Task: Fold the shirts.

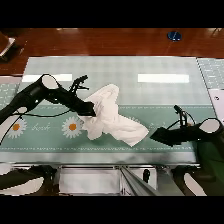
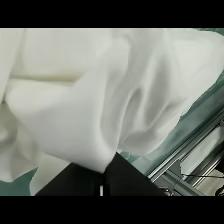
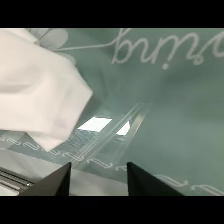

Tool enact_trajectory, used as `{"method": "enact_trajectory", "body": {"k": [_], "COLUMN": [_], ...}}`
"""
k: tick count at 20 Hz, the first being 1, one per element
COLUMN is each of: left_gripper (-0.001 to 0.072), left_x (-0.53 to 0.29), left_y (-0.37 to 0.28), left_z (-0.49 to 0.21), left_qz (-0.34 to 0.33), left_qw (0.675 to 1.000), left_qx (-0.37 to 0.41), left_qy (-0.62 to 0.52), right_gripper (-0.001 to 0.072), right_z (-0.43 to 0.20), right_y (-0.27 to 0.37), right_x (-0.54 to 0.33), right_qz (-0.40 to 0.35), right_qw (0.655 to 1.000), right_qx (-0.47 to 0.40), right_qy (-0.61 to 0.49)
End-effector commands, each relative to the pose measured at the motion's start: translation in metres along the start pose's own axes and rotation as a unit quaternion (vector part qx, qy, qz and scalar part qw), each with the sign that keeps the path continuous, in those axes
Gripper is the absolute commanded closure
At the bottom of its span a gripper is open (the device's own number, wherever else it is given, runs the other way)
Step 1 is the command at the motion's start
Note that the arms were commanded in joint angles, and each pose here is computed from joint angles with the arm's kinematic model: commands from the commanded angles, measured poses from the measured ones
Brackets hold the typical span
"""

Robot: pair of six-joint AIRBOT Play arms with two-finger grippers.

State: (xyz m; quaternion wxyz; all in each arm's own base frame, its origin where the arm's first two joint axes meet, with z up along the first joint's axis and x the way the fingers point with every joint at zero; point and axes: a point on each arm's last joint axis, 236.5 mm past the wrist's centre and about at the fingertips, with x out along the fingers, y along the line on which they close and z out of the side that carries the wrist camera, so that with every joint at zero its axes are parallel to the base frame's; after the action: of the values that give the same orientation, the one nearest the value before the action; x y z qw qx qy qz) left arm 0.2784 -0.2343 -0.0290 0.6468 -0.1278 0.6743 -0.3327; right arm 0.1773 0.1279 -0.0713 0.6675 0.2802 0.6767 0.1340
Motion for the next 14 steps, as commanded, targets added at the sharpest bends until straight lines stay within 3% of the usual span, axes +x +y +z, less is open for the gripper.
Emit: {"method": "enact_trajectory", "body": {"k": [1,10,12,13,14], "left_gripper": [0.0691,0.0691,0.0691,0.0691,0.0692], "left_x": [0.001,0.000,-0.008,-0.017,-0.031], "left_y": [0.005,0.008,0.013,0.014,0.014], "left_z": [0.003,0.007,0.015,0.020,0.029], "left_qz": [0.009,0.012,0.012,0.012,0.012], "left_qw": [1.000,1.000,1.000,0.999,0.998], "left_qx": [-0.001,0.003,-0.005,-0.006,-0.006], "left_qy": [-0.002,-0.012,-0.025,-0.037,-0.056], "right_gripper": [0.0304,0.0321,0.0602,0.0688,0.0688], "right_z": [0.000,0.035,0.047,0.052,0.057], "right_y": [0.019,0.077,0.091,0.103,0.117], "right_x": [0.018,0.072,0.075,0.072,0.062], "right_qz": [0.001,0.058,0.064,0.072,0.079], "right_qw": [1.000,0.998,0.997,0.995,0.992], "right_qx": [-0.014,-0.006,-0.035,-0.069,-0.102], "right_qy": [-0.016,-0.013,-0.002,0.003,0.003]}}
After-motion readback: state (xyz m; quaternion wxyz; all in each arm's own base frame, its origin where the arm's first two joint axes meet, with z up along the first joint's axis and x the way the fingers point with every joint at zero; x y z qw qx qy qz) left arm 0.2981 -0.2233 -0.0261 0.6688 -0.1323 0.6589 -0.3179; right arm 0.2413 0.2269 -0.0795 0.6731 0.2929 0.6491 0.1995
